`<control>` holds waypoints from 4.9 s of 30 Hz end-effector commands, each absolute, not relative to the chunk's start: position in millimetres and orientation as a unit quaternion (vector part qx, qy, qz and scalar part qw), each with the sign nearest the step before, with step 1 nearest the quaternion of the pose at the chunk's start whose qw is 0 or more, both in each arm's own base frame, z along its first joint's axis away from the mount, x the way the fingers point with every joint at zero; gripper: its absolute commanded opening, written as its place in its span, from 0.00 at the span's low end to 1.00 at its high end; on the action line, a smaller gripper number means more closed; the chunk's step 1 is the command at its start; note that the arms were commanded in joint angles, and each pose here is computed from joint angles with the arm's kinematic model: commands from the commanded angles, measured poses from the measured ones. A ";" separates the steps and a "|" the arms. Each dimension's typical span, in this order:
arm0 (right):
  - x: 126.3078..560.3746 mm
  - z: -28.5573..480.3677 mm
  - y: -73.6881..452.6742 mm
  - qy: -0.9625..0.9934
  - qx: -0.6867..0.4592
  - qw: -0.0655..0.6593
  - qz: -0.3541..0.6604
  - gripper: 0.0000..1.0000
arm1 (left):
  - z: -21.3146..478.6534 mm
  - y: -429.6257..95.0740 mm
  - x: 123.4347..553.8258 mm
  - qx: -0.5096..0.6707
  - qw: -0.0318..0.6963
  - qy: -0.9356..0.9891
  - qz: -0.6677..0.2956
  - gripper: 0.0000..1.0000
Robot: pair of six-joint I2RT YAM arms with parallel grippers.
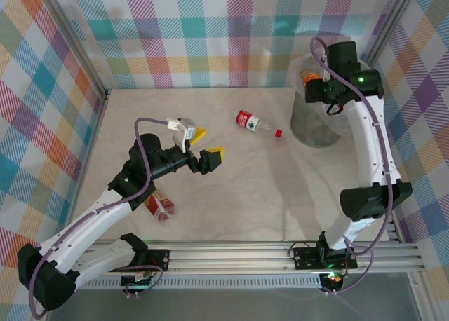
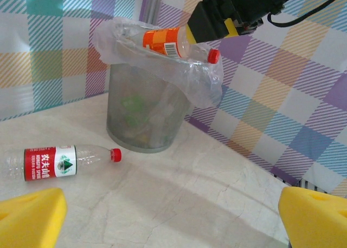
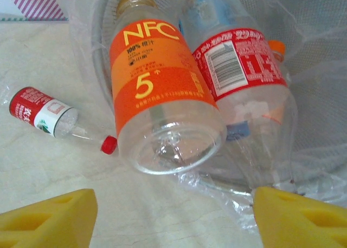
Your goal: Put the plastic bottles in the bin
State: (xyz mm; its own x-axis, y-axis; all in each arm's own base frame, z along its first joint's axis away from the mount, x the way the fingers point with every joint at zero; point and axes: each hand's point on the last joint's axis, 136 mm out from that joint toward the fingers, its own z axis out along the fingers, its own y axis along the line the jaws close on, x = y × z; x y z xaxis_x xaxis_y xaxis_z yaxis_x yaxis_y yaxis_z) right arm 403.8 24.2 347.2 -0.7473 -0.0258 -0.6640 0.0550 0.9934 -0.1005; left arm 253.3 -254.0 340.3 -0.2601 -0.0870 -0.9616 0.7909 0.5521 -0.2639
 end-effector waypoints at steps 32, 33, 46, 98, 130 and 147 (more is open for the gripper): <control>446.8 328.3 42.5 0.925 0.047 0.376 0.008 0.41 | 357.6 -258.7 245.4 0.273 0.556 0.672 -0.404 1.00; 445.1 332.6 45.3 0.924 0.043 0.380 0.017 0.42 | 358.1 -258.6 245.3 0.273 0.556 0.672 -0.405 1.00; 379.9 356.8 114.2 0.894 -0.076 0.397 0.192 0.52 | 359.8 -255.7 243.4 0.281 0.551 0.682 -0.391 1.00; 503.6 82.1 210.9 0.957 -0.168 0.217 0.092 1.00 | 324.2 -272.6 230.1 0.374 0.478 0.704 -0.369 1.00; 499.8 40.5 246.0 0.964 -0.165 0.188 0.084 0.79 | 319.1 -274.5 230.3 0.377 0.470 0.710 -0.365 1.00; 489.0 101.5 254.8 0.952 -0.167 0.237 0.100 0.54 | 320.9 -274.0 230.2 0.376 0.472 0.709 -0.365 1.00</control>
